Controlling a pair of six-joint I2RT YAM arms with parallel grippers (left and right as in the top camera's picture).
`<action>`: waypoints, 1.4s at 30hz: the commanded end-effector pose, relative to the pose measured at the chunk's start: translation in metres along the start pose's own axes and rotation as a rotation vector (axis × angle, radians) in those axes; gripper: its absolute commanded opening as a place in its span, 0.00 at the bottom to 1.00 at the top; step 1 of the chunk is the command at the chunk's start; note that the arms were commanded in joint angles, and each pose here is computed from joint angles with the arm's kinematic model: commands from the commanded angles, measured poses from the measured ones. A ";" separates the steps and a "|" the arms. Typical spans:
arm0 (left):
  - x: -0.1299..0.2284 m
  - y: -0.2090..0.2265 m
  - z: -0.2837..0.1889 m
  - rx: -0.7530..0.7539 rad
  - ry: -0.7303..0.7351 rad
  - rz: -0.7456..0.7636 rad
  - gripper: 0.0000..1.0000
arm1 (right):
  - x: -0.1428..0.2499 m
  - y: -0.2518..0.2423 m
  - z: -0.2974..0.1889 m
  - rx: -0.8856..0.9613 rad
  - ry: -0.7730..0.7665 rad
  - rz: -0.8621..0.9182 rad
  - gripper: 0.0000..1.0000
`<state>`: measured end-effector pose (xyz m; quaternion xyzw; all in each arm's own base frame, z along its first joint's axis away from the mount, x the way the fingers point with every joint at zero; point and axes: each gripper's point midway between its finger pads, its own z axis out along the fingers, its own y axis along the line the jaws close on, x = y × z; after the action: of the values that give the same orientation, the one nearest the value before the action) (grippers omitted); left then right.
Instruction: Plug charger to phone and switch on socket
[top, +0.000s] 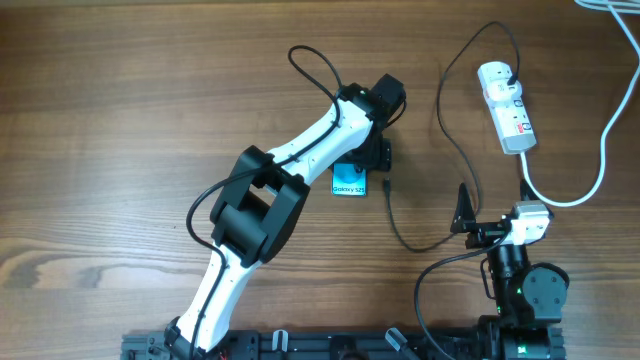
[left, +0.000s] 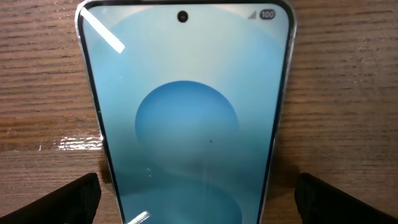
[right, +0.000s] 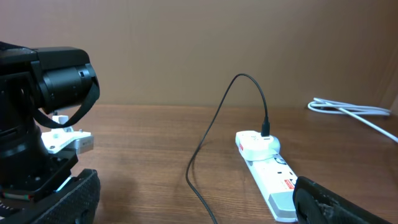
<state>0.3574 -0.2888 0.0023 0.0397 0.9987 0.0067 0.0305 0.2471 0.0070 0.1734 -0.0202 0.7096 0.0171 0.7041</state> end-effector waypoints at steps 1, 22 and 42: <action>0.002 0.007 0.009 -0.033 0.010 -0.011 1.00 | -0.001 -0.001 0.000 0.008 -0.005 0.005 1.00; 0.027 0.019 0.039 -0.048 0.077 -0.012 0.86 | -0.001 -0.001 0.000 0.008 -0.005 0.005 1.00; 0.027 0.019 0.039 -0.049 0.077 -0.011 0.88 | -0.001 -0.001 0.000 0.008 -0.005 0.005 1.00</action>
<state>0.3527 -0.2839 -0.0030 0.0337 0.9988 -0.0024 0.0360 0.2471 0.0070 0.1734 -0.0202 0.7096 0.0171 0.7041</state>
